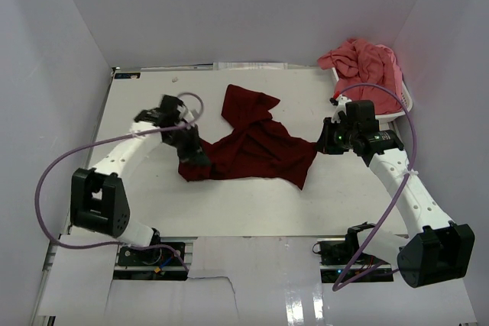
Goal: Fold and stack the t-shirts
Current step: Flatten out the tshirt
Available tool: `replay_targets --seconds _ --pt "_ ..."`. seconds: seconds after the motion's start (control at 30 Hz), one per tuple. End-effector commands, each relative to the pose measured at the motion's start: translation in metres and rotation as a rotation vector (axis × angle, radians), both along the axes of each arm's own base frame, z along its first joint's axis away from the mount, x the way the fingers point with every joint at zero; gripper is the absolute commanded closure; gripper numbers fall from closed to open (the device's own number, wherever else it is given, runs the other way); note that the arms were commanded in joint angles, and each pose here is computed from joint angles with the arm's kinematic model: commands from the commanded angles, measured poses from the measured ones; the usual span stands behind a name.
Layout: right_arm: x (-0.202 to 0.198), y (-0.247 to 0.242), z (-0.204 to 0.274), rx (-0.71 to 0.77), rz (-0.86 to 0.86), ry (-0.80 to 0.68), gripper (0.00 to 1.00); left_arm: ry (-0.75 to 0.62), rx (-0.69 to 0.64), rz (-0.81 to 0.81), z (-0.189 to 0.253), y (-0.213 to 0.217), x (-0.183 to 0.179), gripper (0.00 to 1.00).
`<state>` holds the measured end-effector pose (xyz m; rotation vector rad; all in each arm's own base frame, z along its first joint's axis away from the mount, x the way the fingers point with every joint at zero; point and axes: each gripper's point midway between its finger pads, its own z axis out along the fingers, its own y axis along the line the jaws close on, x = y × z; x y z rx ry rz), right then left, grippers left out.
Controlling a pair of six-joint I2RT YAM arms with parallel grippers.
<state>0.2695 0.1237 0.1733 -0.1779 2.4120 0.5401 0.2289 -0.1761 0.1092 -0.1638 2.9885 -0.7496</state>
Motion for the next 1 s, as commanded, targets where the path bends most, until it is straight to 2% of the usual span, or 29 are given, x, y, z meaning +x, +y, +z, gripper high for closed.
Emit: replay_targets --seconds 0.0,0.07,0.1,0.17,0.2,0.23,0.27,0.33,0.37,0.47,0.6,0.63,0.7,0.8,0.9,0.97 --pt "0.006 0.005 0.014 0.012 0.019 -0.048 0.92 -0.22 -0.318 0.186 0.087 0.039 0.069 1.0" --pt "0.006 0.005 0.013 0.014 0.021 -0.046 0.92 -0.271 -0.281 0.356 0.086 0.096 0.107 1.0" --pt "0.006 0.006 0.013 0.018 0.026 -0.045 0.92 -0.25 -0.269 0.413 0.072 0.112 0.12 1.0" --pt "0.006 0.007 0.014 0.024 0.029 -0.044 0.92 -0.297 -0.243 0.52 0.059 0.146 0.149 1.0" --pt "0.005 0.008 0.014 0.026 0.03 -0.045 0.92 -0.265 -0.253 0.576 0.046 0.154 0.159 1.0" --pt "0.005 0.008 0.015 0.027 0.03 -0.048 0.92 -0.319 -0.263 0.604 0.046 0.165 0.175 1.0" --pt "0.005 0.008 0.015 0.026 0.031 -0.048 0.92 -0.338 -0.269 0.627 0.045 0.172 0.185 0.88" --pt "0.003 0.009 0.016 0.029 0.033 -0.048 0.92 -0.322 -0.244 0.654 0.03 0.178 0.2 0.4" --pt "0.003 0.009 0.016 0.028 0.032 -0.048 0.92 -0.322 -0.241 0.636 0.028 0.175 0.204 0.03" --pt "0.002 0.009 0.014 0.025 0.031 -0.045 0.92 -0.332 -0.219 0.582 0.028 0.172 0.206 0.02" --pt "0.003 0.008 0.012 0.016 0.026 -0.041 0.92 -0.404 -0.193 0.468 0.05 0.15 0.182 0.02" --pt "0.004 0.008 0.011 0.014 0.025 -0.039 0.92 -0.377 -0.137 0.465 0.045 0.147 0.17 0.02" --pt "0.006 0.008 0.013 0.014 0.024 -0.04 0.92 -0.43 -0.061 0.373 0.06 0.121 0.151 0.02" --pt "0.011 0.01 0.015 0.012 0.028 -0.042 0.92 -0.411 0.122 0.243 0.052 0.086 0.115 0.02" --pt "0.013 0.01 0.015 0.01 0.028 -0.041 0.92 -0.349 0.269 0.128 0.029 0.077 0.093 0.02" --pt "0.013 0.011 0.014 0.012 0.031 -0.042 0.92 -0.283 0.447 0.1 0.004 0.097 0.085 0.02"
